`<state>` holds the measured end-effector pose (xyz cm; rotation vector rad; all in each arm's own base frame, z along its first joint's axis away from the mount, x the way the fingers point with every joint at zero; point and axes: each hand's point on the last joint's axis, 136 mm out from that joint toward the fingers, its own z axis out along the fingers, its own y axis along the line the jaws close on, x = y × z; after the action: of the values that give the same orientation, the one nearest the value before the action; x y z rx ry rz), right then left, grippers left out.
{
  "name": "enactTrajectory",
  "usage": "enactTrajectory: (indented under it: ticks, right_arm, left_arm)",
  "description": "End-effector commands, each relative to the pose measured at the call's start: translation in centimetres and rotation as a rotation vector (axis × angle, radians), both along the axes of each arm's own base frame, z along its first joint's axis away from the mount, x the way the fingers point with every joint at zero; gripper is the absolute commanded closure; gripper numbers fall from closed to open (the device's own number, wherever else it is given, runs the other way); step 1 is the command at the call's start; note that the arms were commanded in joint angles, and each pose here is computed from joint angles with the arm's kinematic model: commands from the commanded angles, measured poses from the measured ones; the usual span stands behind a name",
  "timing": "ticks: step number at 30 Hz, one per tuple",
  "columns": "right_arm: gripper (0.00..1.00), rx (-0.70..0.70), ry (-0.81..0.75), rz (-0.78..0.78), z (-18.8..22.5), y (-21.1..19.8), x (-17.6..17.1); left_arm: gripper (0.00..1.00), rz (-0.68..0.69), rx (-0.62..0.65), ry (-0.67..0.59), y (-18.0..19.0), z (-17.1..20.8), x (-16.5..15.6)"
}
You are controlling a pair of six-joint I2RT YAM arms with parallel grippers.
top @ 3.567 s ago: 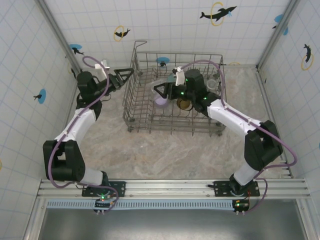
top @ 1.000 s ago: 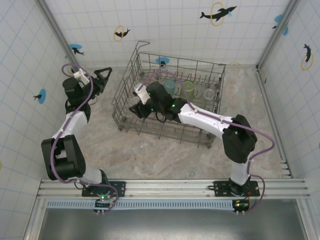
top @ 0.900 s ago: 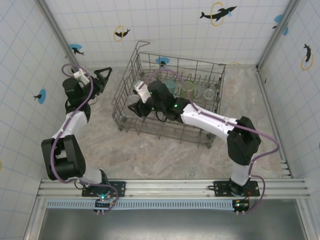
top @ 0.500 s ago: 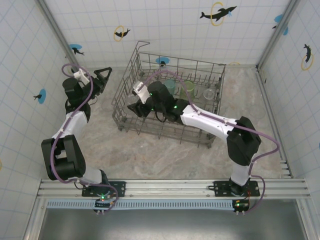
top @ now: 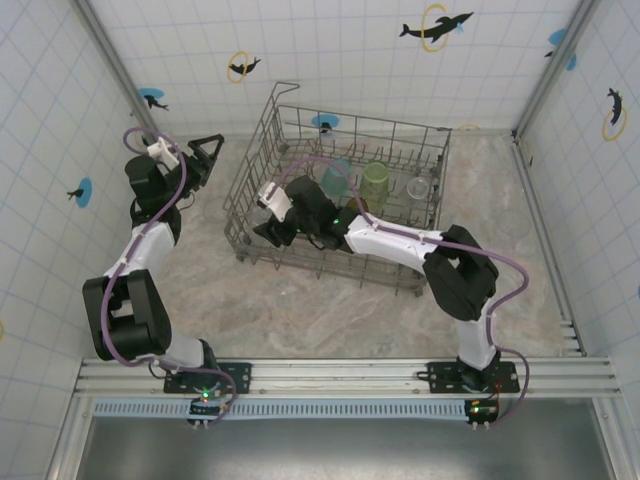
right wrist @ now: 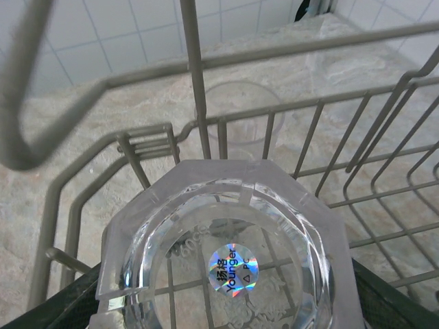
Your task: Load the cups into the dish rack
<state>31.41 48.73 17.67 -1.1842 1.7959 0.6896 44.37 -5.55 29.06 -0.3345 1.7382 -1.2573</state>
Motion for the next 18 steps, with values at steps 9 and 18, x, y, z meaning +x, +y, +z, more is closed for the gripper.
enactTrajectory:
  ticks: [9,18]
  right_arm:
    - [0.64,0.115,-0.071,0.052,2.4,2.7,0.6]
    - [0.63,0.105,-0.026,0.049,0.2,3.7,1.3]
  left_arm:
    - [0.03,0.013,-0.003,-0.016,0.4,0.3,0.0]
    - [0.03,0.014,-0.004,-0.016,0.4,0.3,0.0]
